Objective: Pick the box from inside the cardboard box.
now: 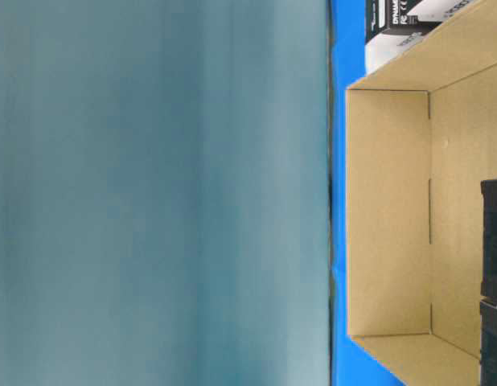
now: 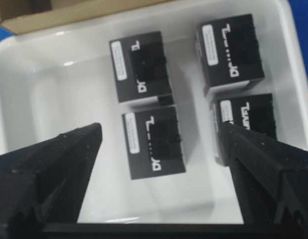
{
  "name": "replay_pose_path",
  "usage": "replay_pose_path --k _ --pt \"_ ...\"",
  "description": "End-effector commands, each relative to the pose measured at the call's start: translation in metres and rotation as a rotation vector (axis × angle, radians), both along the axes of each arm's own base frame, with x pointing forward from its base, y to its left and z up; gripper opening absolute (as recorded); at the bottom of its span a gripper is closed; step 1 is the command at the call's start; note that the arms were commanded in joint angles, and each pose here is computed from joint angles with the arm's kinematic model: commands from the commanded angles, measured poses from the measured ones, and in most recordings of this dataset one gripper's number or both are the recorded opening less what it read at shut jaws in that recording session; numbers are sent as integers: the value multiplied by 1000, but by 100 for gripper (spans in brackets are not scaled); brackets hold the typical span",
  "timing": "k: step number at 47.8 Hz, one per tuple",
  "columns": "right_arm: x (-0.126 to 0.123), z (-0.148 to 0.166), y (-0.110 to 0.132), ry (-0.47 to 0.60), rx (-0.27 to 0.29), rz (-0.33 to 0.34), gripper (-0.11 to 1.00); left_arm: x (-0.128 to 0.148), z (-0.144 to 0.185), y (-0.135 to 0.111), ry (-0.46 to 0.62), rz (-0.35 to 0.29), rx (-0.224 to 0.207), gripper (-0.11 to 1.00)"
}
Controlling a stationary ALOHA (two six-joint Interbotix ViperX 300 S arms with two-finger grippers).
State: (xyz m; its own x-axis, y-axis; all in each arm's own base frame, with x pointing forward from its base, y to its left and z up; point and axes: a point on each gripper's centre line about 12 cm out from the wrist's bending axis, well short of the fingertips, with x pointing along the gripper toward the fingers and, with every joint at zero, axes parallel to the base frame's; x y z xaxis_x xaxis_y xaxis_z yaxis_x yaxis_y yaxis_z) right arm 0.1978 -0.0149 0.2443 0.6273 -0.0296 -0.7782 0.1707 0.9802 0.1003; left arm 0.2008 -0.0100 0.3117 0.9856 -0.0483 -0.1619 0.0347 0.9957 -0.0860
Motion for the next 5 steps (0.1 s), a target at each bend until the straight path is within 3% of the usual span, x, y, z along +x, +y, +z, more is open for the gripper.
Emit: replay_pose_path --k 1,5 --pt "1 2 0 -9 2 -2 95 2 12 0 -29 -2 2 -7" --pt "1 2 0 -9 0 -1 95 2 11 0 -28 -2 2 -7"
